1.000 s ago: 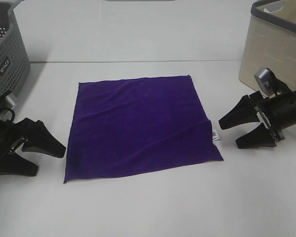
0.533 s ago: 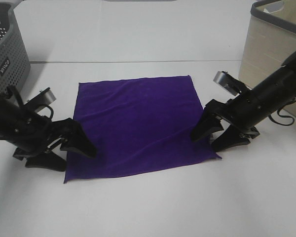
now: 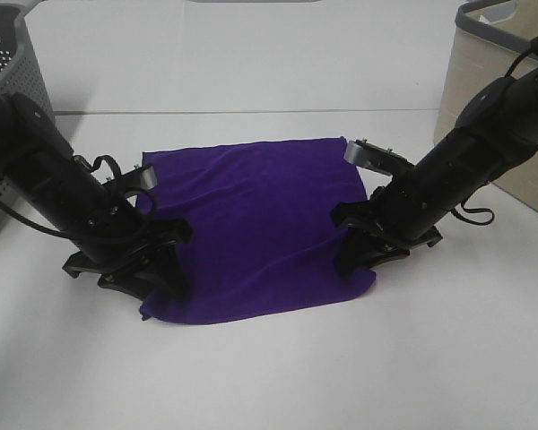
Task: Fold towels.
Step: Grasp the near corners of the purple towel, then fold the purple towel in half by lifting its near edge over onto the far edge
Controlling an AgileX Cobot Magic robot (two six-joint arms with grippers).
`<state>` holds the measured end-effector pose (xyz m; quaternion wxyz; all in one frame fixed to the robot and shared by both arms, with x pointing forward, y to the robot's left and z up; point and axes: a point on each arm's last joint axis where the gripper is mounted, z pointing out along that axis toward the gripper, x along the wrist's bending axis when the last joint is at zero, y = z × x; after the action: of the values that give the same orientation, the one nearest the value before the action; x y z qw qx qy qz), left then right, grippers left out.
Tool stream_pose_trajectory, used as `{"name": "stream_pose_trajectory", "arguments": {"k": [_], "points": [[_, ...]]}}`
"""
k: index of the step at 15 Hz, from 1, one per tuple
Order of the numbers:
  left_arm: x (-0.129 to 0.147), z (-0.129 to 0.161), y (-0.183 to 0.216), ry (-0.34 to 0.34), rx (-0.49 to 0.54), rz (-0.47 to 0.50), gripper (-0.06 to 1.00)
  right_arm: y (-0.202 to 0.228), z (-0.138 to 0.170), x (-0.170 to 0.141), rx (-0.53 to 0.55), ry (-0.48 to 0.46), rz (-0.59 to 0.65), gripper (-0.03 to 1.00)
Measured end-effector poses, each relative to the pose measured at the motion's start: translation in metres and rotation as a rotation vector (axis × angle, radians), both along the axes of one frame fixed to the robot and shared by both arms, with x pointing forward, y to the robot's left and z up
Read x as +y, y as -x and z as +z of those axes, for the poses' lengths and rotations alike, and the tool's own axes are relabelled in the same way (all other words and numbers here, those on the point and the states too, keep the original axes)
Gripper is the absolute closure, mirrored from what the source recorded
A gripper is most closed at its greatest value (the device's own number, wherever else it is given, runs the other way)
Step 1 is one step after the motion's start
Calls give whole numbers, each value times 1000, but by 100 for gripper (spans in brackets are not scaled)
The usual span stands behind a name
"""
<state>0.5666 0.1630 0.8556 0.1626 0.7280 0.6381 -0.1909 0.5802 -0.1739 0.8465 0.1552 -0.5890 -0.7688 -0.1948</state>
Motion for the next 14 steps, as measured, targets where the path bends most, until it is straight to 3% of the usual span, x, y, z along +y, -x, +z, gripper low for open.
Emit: {"name": "stream_pose_trajectory", "arguments": {"k": [2,3,14], "points": [[1,-3,0,-9,3,-11,91,0,-2,0,1,4,-2,94],[1,-4,0,-10,2,-12,94,0,-2,0,1,4,0,94],[0,-3,0,-17,-4,-51,94,1,-2,0,22,1,-19,94]]}}
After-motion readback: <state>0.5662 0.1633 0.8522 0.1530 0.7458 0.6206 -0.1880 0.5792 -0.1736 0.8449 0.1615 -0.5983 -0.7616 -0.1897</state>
